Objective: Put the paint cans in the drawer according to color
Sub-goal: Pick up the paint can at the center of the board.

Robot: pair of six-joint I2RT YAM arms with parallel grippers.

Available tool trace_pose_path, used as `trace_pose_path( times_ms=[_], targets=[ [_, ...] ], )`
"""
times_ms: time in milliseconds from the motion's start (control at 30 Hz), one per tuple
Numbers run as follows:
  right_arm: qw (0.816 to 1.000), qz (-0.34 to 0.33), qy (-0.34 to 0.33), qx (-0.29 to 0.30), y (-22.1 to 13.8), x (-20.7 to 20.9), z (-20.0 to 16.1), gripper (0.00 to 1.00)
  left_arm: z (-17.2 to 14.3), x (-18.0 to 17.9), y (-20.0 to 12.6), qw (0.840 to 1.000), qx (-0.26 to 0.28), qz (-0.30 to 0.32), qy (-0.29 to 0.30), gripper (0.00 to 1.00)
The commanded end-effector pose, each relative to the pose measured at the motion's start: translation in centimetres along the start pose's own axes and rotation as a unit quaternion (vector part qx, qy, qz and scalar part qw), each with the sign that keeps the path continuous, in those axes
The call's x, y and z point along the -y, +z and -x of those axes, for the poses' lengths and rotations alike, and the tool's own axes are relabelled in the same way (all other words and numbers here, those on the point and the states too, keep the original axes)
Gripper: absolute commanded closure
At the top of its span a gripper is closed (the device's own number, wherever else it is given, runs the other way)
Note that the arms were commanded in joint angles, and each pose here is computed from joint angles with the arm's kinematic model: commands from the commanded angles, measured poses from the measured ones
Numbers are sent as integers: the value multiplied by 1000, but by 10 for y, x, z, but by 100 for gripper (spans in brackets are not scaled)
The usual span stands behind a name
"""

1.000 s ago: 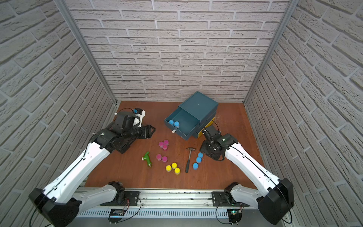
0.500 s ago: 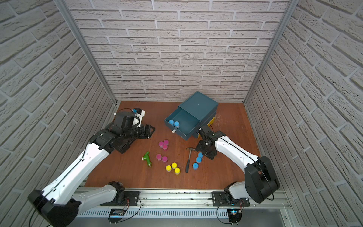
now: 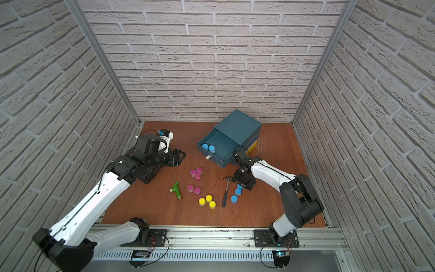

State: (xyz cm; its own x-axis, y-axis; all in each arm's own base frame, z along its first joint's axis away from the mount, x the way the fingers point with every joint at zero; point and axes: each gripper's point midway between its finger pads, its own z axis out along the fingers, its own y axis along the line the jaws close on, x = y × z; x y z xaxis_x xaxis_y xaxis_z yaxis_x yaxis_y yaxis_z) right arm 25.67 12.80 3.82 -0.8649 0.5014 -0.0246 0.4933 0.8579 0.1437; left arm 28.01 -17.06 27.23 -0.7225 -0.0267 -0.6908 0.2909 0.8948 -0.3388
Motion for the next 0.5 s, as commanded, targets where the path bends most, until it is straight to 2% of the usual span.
trace_pose_path(
  times_ms=[0,467],
  targets=[
    [1000,-8,-4,0,7,4,1,36,5,5,-7,1000,16,-10,0,31],
    [999,-41,-2,2,10,21,-1,65,4,6,-7,1000,17,-11,-1,31]
  ],
)
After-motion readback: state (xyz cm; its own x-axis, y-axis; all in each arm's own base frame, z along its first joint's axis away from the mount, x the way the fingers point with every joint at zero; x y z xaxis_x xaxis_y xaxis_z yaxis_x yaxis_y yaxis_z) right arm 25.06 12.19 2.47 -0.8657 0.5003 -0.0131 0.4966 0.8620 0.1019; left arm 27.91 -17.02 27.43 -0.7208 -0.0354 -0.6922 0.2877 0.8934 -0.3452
